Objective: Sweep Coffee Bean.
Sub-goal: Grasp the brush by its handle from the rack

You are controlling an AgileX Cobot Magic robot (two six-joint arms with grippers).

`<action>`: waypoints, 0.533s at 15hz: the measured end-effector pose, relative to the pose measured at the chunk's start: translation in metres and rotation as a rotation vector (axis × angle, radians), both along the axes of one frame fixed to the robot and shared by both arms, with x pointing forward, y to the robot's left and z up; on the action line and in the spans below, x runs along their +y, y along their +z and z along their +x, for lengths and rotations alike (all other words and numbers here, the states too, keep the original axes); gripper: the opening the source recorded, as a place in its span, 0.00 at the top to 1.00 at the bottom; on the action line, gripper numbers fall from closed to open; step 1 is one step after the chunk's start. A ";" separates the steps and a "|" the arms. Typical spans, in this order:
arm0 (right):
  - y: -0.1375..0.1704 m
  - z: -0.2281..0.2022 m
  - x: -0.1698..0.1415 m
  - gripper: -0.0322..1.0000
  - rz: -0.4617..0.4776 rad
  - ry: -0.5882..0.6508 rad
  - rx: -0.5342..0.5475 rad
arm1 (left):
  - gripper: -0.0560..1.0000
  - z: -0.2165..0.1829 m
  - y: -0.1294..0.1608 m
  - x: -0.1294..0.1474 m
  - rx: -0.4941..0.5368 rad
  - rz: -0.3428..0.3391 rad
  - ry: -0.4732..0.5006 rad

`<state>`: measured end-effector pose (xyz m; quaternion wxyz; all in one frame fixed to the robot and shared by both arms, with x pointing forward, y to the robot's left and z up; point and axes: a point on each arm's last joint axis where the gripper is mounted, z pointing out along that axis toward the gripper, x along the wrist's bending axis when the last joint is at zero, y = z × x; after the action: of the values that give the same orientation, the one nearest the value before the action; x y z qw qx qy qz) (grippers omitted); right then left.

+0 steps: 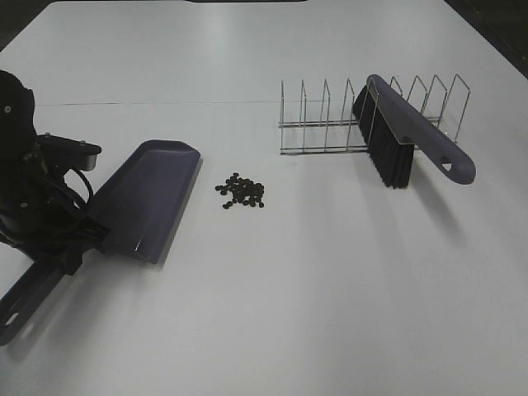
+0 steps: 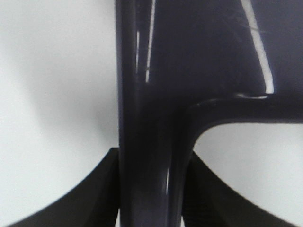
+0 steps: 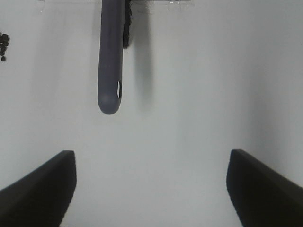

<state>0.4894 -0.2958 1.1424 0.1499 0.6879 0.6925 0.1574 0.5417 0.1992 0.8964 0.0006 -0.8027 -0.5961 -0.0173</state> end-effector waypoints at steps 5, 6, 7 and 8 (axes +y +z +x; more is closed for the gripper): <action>-0.018 0.066 0.002 0.24 -0.001 0.032 0.064 | 0.63 0.000 0.000 0.000 0.001 0.000 0.001; -0.024 0.080 0.002 0.24 -0.001 0.040 0.078 | 0.63 0.000 0.000 0.000 0.001 -0.001 0.001; -0.027 0.093 0.004 0.24 0.014 0.046 0.080 | 0.63 0.000 0.000 0.000 0.001 -0.001 0.001; -0.034 0.111 0.007 0.24 0.050 0.052 0.087 | 0.63 0.000 0.000 0.000 0.004 0.000 0.002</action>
<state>0.6007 -0.2889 1.1080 0.0982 0.6794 0.7119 0.1483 0.5413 0.1992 0.8964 0.0019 -0.8023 -0.5967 -0.0156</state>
